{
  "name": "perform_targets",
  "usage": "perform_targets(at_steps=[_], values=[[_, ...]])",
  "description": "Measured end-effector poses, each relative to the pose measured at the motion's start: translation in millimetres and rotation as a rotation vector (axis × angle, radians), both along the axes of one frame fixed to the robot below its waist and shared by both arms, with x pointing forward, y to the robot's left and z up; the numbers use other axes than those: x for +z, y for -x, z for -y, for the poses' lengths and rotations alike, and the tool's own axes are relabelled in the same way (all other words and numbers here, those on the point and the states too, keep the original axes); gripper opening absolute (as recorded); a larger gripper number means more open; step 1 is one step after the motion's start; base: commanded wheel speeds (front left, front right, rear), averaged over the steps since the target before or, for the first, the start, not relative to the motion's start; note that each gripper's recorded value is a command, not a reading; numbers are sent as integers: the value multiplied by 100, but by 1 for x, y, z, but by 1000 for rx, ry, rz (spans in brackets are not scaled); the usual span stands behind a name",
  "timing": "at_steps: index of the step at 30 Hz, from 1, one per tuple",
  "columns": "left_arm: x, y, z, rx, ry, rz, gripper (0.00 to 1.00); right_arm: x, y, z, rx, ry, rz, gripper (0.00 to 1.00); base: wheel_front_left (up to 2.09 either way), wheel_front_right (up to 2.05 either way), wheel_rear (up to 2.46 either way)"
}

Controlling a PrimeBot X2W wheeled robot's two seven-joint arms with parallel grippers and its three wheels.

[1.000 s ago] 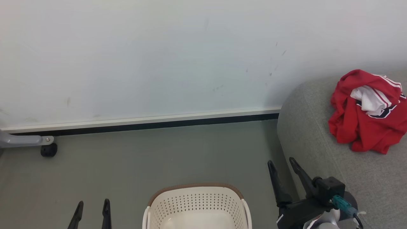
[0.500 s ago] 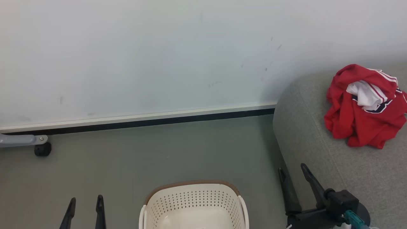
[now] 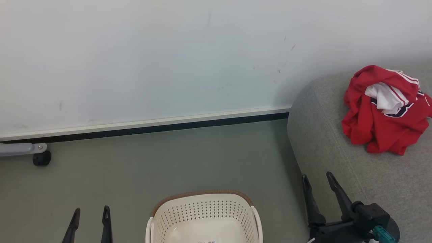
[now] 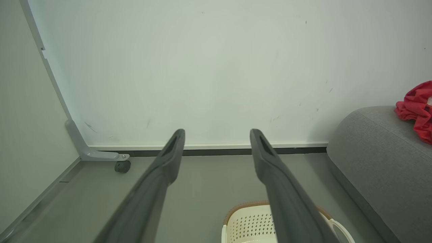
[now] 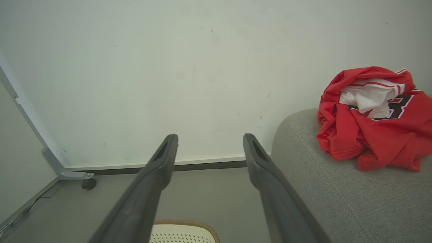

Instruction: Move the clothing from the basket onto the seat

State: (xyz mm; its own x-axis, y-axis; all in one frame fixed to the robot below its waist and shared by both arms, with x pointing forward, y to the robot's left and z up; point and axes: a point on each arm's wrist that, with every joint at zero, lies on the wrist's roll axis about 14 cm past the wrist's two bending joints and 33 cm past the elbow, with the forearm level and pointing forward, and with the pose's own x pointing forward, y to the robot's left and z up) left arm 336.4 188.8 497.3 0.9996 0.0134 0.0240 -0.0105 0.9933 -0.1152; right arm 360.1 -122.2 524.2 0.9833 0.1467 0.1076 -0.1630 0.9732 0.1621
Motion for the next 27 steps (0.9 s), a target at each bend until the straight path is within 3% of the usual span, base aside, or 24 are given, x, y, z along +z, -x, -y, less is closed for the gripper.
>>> perform_targets(at_steps=[12,13,20,27], values=[[1,2,-3,13,-3,5,100,6,-2,1,-3,9,22,100,0,0,0],[1,2,-3,13,-6,5,0,6,-1,1,-3,9,22,0,0,0,0],[-26,11,1,22,16,-80,0,-33,12,-1,-4,18,-102,0,0,0,0],[-35,12,-2,38,85,-125,0,-39,11,8,-32,-52,-144,0,0,0,0]])
